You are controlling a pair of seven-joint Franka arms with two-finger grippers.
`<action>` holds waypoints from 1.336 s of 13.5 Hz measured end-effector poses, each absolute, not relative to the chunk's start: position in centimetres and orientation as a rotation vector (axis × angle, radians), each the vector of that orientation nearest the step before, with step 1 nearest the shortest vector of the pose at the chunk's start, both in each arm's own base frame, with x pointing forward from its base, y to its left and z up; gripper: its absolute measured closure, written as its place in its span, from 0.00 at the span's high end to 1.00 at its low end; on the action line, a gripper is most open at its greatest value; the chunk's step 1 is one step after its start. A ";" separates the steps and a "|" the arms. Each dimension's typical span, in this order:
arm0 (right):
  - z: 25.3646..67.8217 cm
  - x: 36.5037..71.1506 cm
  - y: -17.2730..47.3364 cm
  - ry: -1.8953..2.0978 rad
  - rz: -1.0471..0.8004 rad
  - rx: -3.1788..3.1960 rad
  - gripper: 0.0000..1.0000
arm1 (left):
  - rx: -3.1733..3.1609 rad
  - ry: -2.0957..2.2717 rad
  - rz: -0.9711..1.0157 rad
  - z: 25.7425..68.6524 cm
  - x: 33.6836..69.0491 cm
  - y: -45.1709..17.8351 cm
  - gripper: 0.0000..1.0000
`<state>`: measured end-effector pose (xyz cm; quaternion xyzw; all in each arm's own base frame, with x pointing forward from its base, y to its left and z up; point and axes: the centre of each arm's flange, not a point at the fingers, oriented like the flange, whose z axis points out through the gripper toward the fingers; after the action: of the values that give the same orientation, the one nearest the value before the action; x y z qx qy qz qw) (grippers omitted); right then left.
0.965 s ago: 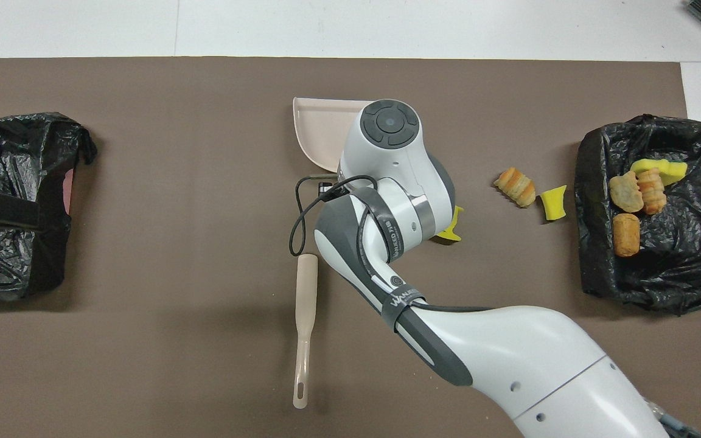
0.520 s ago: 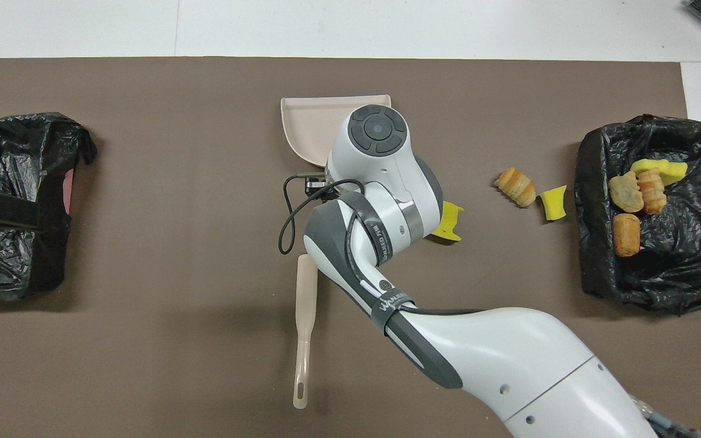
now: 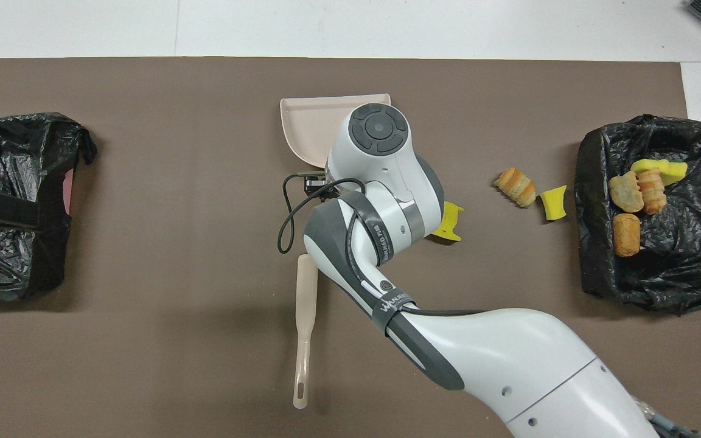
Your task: Sweep and dump trash in bin
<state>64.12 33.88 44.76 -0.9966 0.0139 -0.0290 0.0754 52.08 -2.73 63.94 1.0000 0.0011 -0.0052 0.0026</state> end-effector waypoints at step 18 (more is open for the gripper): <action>60.1 64.2 0.3 -0.144 -0.117 -3.203 1.00 | 3.074 -0.042 0.261 61.4 56.0 -13.8 1.00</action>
<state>64.20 0.29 60.12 -0.9978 -0.0450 -0.0363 -0.0336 55.96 -13.81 61.44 0.9959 -0.0137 0.0847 0.0283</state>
